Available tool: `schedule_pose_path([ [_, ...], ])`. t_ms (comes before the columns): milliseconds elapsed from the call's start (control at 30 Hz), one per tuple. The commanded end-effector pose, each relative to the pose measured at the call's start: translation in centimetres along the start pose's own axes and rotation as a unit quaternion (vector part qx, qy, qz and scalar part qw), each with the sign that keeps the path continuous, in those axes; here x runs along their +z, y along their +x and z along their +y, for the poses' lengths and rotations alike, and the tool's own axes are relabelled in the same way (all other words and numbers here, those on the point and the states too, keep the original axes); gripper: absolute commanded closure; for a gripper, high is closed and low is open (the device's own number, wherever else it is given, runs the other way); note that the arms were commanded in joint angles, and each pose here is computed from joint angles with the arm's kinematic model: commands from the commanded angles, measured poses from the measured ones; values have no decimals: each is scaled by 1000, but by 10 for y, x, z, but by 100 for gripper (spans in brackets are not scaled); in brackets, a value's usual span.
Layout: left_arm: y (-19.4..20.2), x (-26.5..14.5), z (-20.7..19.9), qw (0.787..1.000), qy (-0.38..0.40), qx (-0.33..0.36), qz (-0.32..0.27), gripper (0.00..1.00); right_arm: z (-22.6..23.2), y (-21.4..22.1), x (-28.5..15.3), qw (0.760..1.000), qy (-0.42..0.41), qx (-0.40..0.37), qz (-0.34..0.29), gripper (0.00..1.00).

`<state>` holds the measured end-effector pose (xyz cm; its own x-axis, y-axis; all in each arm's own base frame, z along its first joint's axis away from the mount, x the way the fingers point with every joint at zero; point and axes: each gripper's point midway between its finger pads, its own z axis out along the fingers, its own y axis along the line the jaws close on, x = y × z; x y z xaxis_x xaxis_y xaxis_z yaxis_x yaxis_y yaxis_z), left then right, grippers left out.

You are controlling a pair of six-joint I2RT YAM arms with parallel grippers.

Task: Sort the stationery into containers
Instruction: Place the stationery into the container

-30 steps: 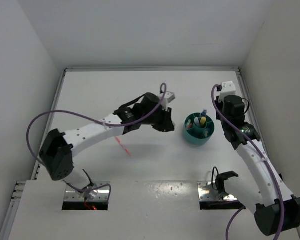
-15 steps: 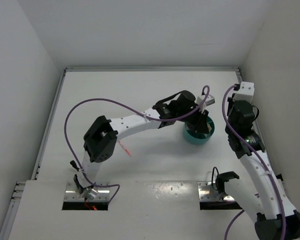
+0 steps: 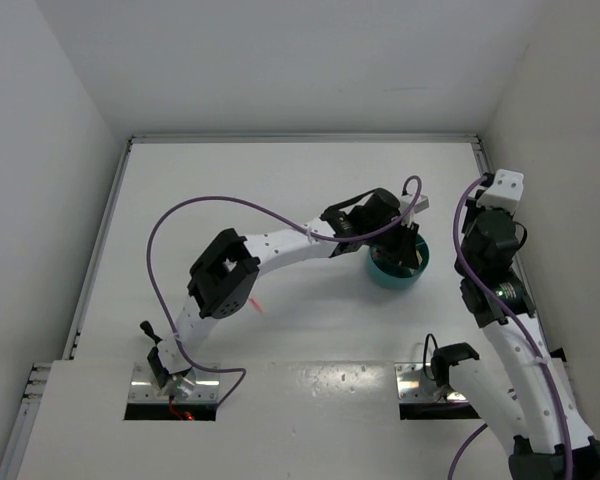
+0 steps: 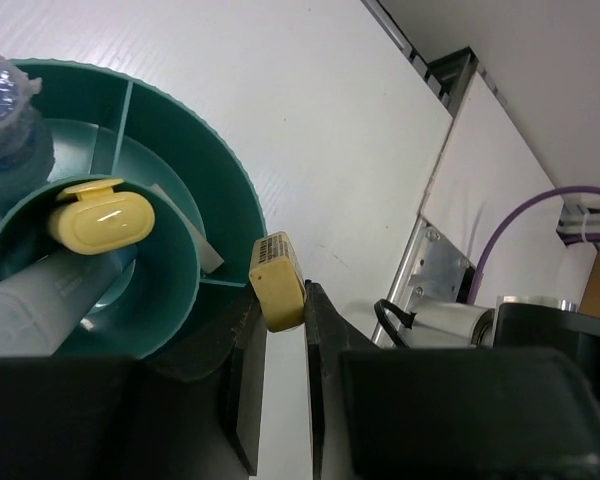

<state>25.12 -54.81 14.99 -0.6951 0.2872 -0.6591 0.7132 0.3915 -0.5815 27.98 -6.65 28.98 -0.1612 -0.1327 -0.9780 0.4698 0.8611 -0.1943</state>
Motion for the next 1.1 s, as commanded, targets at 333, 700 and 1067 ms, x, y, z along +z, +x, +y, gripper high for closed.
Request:
schedule_pose_path([
  [333, -16, 20, -5, 999, -18, -19, -29, 96, -3, -12, -2, 999, 3, 28, -26, 83],
  [700, -18, 21, 0, 999, -33, -26, -33, 77, -3, -13, -4, 999, -2, 28, -27, 83],
  [1067, -22, 22, 2, 998, -41, -26, -37, 73, -3, -15, -6, 999, -6, 31, -31, 83],
])
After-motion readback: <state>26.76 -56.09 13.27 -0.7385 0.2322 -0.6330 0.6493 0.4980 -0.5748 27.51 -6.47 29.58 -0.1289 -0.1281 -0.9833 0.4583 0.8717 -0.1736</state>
